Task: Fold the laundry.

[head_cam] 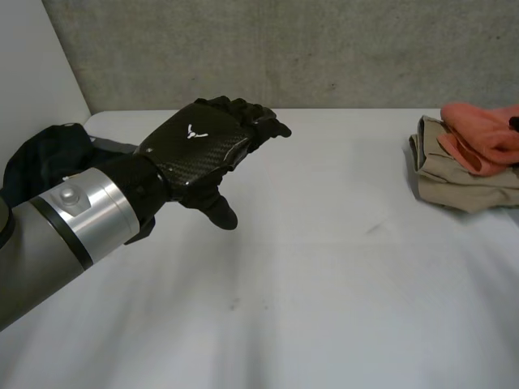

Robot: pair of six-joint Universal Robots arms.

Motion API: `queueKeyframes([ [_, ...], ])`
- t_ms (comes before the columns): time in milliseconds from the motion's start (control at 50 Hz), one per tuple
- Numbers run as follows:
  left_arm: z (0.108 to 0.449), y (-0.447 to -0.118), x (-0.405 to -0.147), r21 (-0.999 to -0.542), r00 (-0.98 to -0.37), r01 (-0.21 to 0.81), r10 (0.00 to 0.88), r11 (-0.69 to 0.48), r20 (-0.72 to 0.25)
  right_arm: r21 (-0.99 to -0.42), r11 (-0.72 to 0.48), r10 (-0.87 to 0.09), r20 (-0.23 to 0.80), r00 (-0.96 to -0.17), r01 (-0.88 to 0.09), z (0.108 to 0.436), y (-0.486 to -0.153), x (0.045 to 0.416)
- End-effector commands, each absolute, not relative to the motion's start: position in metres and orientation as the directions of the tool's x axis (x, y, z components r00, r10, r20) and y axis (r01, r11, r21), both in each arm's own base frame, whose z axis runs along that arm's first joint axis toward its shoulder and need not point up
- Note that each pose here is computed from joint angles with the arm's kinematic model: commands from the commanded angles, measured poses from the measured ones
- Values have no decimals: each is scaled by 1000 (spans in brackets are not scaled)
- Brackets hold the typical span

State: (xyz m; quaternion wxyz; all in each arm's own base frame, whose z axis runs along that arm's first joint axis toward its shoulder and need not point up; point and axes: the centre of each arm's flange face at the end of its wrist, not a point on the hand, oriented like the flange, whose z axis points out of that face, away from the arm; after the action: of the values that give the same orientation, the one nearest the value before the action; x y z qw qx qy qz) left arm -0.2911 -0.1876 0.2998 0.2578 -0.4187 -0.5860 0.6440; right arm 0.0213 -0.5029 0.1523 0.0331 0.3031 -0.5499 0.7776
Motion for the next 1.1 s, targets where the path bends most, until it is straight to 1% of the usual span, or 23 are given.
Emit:
queueKeyframes([
  [20, 300, -181, -295, -971, -498, 154, 834, -184, -238, -843, -373, -275, 500, -821, -388, 143, -496, 15],
  [120, 302, -177, -297, -970, -490, 149, 838, -191, -241, -840, -377, -256, 499, -828, -390, 155, -495, 16],
  [200, 303, -176, -298, -970, -489, 148, 838, -194, -242, -837, -376, -208, 495, -844, -398, 171, -493, 13],
  [300, 304, -176, -298, -970, -489, 145, 837, -197, -243, -872, -294, -131, 442, -887, -391, 193, -483, 7],
  [360, 305, -176, -298, -971, -491, 140, 839, -192, -237, -889, -250, -132, 423, -897, -382, 200, -476, 8],
  [440, 306, -176, -298, -973, -491, 134, 840, -190, -231, -932, -134, -169, 356, -919, -337, 203, -458, 12],
  [540, 307, -177, -298, -972, -491, 133, 839, -192, -233, -951, -39, -196, 309, -931, -307, 208, -437, 19],
  [580, 307, -176, -298, -972, -491, 132, 839, -193, -234, -953, -13, -185, 299, -936, -302, 210, -431, 14],
  [660, 307, -176, -298, -972, -492, 132, 839, -193, -234, -954, 43, -140, 288, -947, -296, 215, -419, -6],
  [740, 307, -176, -298, -972, -491, 132, 839, -193, -234, -955, 101, -69, 272, -960, -278, 221, -409, -35],
  [760, 308, -176, -298, -972, -491, 130, 840, -194, -233, -954, 118, -19, 274, -961, -275, 227, -406, -52],
  [820, 311, -175, -297, -972, -493, 125, 838, -199, -235, -950, 150, 106, 290, -951, -273, 238, -402, -86],
  [840, 313, -174, -296, -971, -496, 121, 835, -206, -239, -944, 165, 196, 316, -928, -287, 247, -401, -107],
  [880, 317, -173, -295, -969, -500, 116, 831, -217, -245, -932, 176, 289, 357, -888, -318, 259, -400, -125],
  [900, 318, -173, -294, -969, -501, 115, 829, -219, -247, -926, 176, 318, 374, -871, -333, 265, -399, -130],
  [920, 321, -174, -293, -968, -507, 108, 825, -228, -251, -917, 174, 378, 398, -836, -358, 275, -400, -139],
  [960, 326, -175, -292, -965, -516, 99, 817, -241, -257, -911, 146, 408, 411, -815, -386, 286, -403, -136],
  [980, 329, -176, -291, -964, -522, 93, 812, -250, -261, -900, 60, 411, 415, -812, -431, 310, -406, -118],
  [1000, 335, -180, -289, -960, -538, 80, 799, -270, -269, -892, -1, 400, 413, -818, -452, 325, -408, -101],
  [1040, 343, -187, -285, -955, -571, 67, 773, -290, -275, -878, -125, 360, 394, -846, -462, 349, -407, -64],
  [1060, 346, -192, -282, -952, -596, 61, 754, -300, -276, -862, -238, 317, 367, -874, -448, 368, -402, -32],
  [1080, 353, -206, -273, -948, -658, 58, 702, -314, -273, -854, -296, 277, 351, -894, -427, 374, -399, -12],
  [1100, 356, -214, -268, -944, -691, 59, 670, -324, -273, -846, -337, 249, 342, -906, -412, 379, -396, 2],
])
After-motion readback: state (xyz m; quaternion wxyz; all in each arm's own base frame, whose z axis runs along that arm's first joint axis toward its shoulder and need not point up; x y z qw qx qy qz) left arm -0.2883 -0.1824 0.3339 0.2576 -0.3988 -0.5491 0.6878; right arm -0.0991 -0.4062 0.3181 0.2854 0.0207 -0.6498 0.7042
